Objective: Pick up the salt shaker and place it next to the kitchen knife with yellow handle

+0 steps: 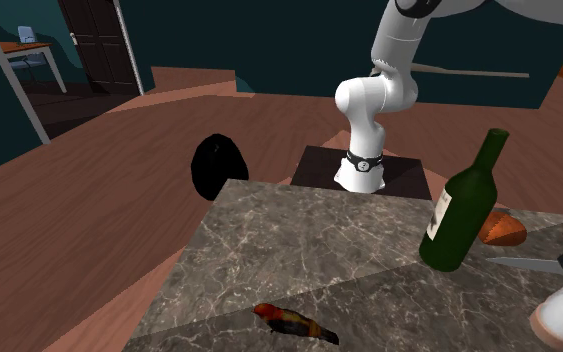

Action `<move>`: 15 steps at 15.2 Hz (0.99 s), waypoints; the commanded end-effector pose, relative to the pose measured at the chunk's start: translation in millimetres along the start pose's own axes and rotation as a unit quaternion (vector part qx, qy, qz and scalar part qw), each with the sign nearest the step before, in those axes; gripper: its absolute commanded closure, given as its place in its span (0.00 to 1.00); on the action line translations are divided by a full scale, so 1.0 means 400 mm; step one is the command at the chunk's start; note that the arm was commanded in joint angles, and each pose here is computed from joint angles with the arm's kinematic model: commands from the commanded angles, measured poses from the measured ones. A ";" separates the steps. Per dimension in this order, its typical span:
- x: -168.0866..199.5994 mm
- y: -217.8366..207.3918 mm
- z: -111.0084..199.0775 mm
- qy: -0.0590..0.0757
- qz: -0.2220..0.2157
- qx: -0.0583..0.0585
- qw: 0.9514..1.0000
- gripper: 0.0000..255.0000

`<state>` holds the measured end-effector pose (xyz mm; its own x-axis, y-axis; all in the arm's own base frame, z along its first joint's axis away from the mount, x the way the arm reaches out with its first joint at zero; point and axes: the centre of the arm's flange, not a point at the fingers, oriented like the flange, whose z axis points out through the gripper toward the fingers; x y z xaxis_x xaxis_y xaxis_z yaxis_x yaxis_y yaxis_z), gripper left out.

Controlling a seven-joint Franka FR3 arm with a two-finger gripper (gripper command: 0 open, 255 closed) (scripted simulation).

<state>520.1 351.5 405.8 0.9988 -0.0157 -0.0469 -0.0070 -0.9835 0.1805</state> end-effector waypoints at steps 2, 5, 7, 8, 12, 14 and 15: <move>0.001 -0.001 0.003 0.000 0.000 0.000 1.000 1.00; 0.001 -0.001 0.003 0.000 0.000 0.000 1.000 1.00; 0.001 -0.001 0.003 0.000 0.000 0.000 1.000 0.00; 0.001 -0.001 0.003 0.000 0.000 0.000 1.000 0.00; 0.001 -0.001 0.003 0.000 0.000 0.000 1.000 0.00; 0.001 -0.001 -0.063 0.000 0.000 0.000 1.000 0.00; 0.001 0.000 -0.096 0.000 0.000 0.000 1.000 0.00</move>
<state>521.7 356.3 431.8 0.9988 -0.0157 -0.0456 -0.0072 -0.9837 0.1797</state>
